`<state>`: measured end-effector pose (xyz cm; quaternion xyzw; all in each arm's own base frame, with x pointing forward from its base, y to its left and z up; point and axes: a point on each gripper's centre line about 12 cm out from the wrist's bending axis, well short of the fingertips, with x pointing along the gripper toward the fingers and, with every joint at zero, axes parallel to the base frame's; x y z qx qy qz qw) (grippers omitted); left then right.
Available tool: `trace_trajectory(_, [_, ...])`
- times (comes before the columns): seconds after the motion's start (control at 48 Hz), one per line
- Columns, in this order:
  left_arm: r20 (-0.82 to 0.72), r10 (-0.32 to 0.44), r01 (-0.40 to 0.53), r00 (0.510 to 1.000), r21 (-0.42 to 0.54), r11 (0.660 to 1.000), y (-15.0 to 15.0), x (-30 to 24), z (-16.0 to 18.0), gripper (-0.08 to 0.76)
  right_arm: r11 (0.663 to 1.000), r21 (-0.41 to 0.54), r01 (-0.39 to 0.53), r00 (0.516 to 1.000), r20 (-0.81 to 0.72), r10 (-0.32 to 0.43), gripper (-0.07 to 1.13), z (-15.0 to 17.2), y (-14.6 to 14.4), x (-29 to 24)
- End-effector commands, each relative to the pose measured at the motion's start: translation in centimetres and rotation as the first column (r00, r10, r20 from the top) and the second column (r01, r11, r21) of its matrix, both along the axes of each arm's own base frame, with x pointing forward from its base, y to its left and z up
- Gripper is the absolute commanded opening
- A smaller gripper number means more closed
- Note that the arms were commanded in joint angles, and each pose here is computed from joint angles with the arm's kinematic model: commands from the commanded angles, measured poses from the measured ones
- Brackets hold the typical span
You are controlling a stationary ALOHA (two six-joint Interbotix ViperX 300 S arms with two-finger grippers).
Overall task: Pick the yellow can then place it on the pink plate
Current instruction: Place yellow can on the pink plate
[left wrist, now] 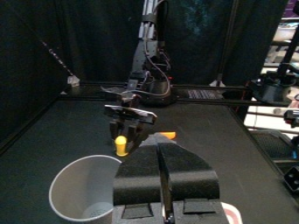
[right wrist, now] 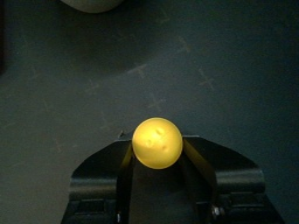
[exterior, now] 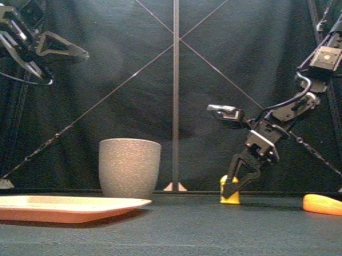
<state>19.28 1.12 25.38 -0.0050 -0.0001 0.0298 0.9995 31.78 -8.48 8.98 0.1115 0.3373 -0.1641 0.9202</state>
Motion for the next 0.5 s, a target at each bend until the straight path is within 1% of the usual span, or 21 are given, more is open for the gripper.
trace_trajectory(0.021, [0.017,0.002,-0.002,1.000,0.000,1.000,0.0,0.2,0.5,0.055,1.000,-0.007,0.000,0.999,0.036,0.001,0.65,1.0,-0.1,0.6])
trace_trajectory(0.104, [0.017,0.004,-0.004,1.000,-0.002,1.000,0.1,0.2,0.5,0.055,1.000,-0.009,-0.006,0.999,0.042,0.007,0.64,1.2,0.1,0.8])
trace_trajectory(0.188, [0.017,0.005,-0.005,1.000,-0.003,1.000,0.1,0.2,0.5,0.055,1.000,-0.013,-0.028,0.997,0.065,0.029,0.64,1.8,0.7,1.6])
trace_trajectory(0.333, [0.016,0.003,-0.003,1.000,-0.003,1.000,0.1,0.1,0.4,0.055,0.992,-0.029,-0.126,0.984,0.127,0.129,0.64,4.2,3.7,4.5])
trace_trajectory(0.5, [0.029,0.011,-0.011,1.000,0.000,1.000,0.2,0.1,0.6,0.055,0.973,-0.030,-0.229,0.961,0.151,0.230,0.63,6.5,7.1,7.8])
